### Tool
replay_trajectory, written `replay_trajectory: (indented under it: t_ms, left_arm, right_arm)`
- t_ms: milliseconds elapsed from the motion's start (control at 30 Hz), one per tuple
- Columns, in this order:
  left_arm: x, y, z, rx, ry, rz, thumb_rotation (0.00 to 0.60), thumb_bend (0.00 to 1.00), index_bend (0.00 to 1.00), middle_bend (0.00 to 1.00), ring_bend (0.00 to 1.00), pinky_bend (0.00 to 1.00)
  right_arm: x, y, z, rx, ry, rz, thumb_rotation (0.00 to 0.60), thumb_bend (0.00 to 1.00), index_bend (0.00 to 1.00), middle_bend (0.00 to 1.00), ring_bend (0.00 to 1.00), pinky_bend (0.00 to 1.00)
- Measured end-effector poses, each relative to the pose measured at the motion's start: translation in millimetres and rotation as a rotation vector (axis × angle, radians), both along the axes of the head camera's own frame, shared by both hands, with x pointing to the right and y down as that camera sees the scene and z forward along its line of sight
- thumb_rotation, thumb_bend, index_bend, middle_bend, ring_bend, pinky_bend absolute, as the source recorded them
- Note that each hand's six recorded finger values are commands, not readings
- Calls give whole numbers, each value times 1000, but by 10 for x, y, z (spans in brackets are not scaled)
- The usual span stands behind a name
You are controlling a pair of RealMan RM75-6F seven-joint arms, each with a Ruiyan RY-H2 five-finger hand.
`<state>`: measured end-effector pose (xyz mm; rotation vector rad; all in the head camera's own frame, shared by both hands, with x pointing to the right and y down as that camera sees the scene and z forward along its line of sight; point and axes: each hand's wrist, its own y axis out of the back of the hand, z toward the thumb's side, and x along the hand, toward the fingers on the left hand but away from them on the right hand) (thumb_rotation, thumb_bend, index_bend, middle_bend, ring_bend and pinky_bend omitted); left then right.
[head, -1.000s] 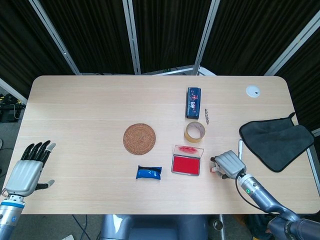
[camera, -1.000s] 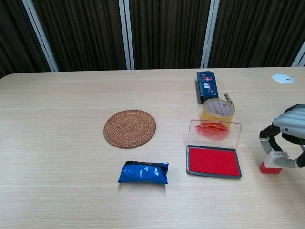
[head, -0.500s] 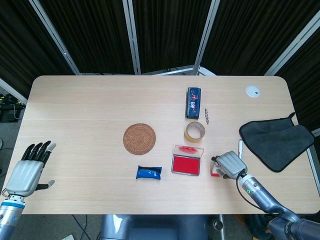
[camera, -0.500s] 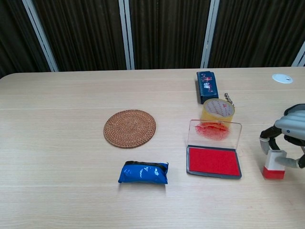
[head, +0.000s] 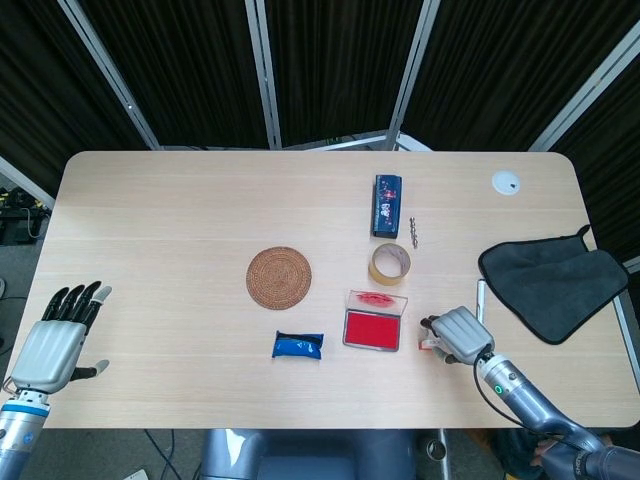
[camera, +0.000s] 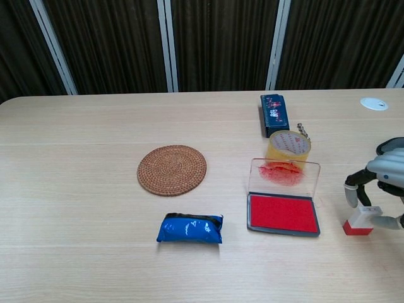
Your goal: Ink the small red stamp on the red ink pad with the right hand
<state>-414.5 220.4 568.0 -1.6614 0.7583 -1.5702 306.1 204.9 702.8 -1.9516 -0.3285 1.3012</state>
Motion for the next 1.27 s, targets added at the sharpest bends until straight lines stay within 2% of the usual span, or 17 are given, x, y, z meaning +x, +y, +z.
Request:
replay_trajectory:
  t_ms: [433, 633, 767, 867, 933, 1000, 1067, 1133, 1167, 1200, 1233, 1267]
  left_arm:
    - [8, 10, -14, 1, 4, 3, 600, 0, 0, 0, 0, 0]
    - [6, 8, -24, 2, 9, 1, 600, 0, 0, 0, 0, 0]
    - [12, 9, -49, 6, 18, 2, 600, 0, 0, 0, 0, 0]
    - [20, 13, -79, 11, 28, 5, 600, 0, 0, 0, 0, 0]
    - [25, 16, -102, 16, 36, 8, 600, 0, 0, 0, 0, 0]
    - [30, 17, -125, 22, 42, 12, 600, 0, 0, 0, 0, 0]
    - [34, 17, -147, 29, 46, 15, 600, 0, 0, 0, 0, 0]
    - [36, 16, -174, 40, 50, 19, 600, 0, 0, 0, 0, 0]
    - [39, 17, -184, 44, 53, 20, 600, 0, 0, 0, 0, 0]
    - [42, 21, -196, 47, 58, 23, 600, 0, 0, 0, 0, 0]
    - [43, 25, -204, 48, 63, 25, 600, 0, 0, 0, 0, 0]
    - [40, 29, -210, 49, 66, 26, 600, 0, 0, 0, 0, 0]
  right_arm:
    - [20, 20, -58, 9, -18, 9, 600, 253, 403, 472, 886, 1000]
    - [-9, -58, -278, 59, -76, 31, 600, 249, 387, 446, 886, 1000]
    - [3, -158, -561, 134, -132, 53, 600, 208, 308, 372, 886, 1000]
    - [67, -221, -809, 204, -168, 79, 600, 101, 186, 295, 885, 1000]
    - [140, -237, -978, 254, -184, 101, 600, 20, 66, 228, 875, 1000]
    - [231, -223, -1131, 301, -195, 131, 600, 0, 8, 149, 824, 974]
    - [329, -178, -1249, 337, -196, 166, 600, 0, 0, 60, 722, 857]
    - [458, -93, -1371, 371, -187, 211, 600, 0, 0, 4, 500, 573]
    - [514, -50, -1417, 383, -180, 231, 600, 0, 0, 0, 406, 462]
    - [585, 11, -1472, 394, -170, 256, 600, 0, 0, 0, 261, 307]
    - [637, 59, -1505, 398, -161, 273, 600, 0, 0, 0, 135, 185]
    - [686, 106, -1532, 400, -150, 287, 600, 0, 0, 0, 75, 123]
